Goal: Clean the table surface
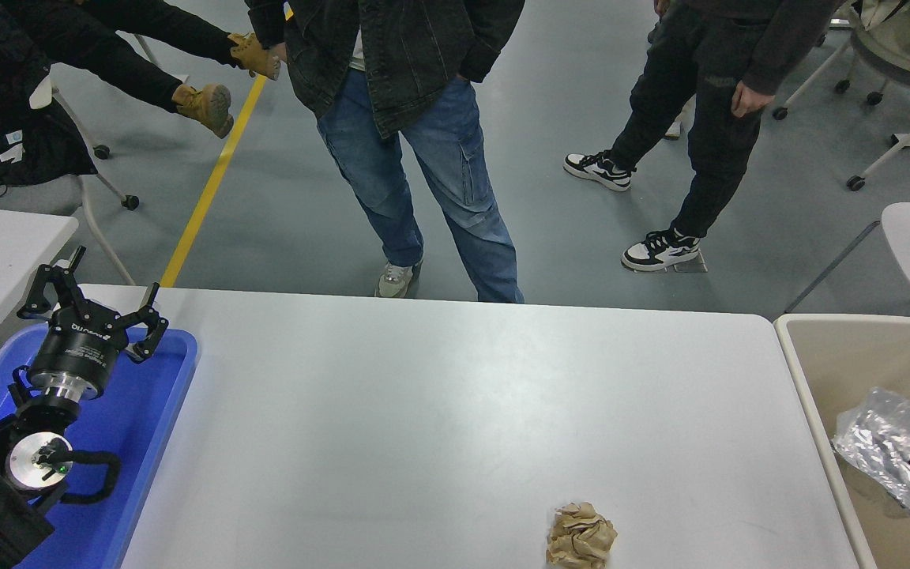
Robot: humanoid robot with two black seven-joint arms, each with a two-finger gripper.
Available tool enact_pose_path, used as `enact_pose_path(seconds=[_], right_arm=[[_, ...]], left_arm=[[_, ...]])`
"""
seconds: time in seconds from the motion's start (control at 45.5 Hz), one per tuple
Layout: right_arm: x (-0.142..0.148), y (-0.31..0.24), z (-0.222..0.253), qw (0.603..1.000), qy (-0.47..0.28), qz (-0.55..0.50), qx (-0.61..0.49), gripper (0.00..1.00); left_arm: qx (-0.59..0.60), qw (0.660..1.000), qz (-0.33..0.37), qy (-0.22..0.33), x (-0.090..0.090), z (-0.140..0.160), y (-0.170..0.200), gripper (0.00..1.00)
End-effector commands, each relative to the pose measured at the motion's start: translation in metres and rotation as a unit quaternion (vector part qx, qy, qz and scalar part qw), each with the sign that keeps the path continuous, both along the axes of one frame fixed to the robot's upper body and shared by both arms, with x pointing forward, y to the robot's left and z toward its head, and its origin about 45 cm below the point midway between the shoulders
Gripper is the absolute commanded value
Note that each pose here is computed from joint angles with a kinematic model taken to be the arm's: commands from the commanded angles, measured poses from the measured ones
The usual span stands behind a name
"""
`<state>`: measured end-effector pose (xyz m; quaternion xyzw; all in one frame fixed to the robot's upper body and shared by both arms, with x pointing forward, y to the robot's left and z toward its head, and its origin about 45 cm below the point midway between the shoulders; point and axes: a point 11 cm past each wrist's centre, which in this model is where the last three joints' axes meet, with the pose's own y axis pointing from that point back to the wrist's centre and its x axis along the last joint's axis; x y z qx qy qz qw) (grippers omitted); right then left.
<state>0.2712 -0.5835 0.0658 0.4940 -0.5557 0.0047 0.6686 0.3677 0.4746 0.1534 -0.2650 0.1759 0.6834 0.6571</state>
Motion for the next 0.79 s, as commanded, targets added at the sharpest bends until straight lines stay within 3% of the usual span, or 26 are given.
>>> enact_pose_path(seconds=[0.0,0.088,0.242,0.571,0.769], right_arm=[[0.003,-0.005,0.007,0.999,-0.027,-0.003,-0.034,0.76],[0.008,-0.006,0.013,0.998,-0.046,-0.007,-0.045,0.91],[0.024,-0.008,0.029,0.994,-0.098,-0.032,-0.043,0.96],[0.079,-0.014,0.094,0.967,-0.235,-0.095,0.009,0.98],[0.108,-0.017,0.139,0.928,-0.335,-0.143,0.078,0.98]], left_arm=[[0.000,1.000,0.000,0.000,0.000,0.000,0.000,1.00],[0.000,1.000,0.000,0.000,0.000,0.000,0.000,1.00],[0.000,1.000,0.000,0.000,0.000,0.000,0.000,1.00],[0.000,1.000,0.000,0.000,0.000,0.000,0.000,1.00],[0.000,1.000,0.000,0.000,0.000,0.000,0.000,1.00]])
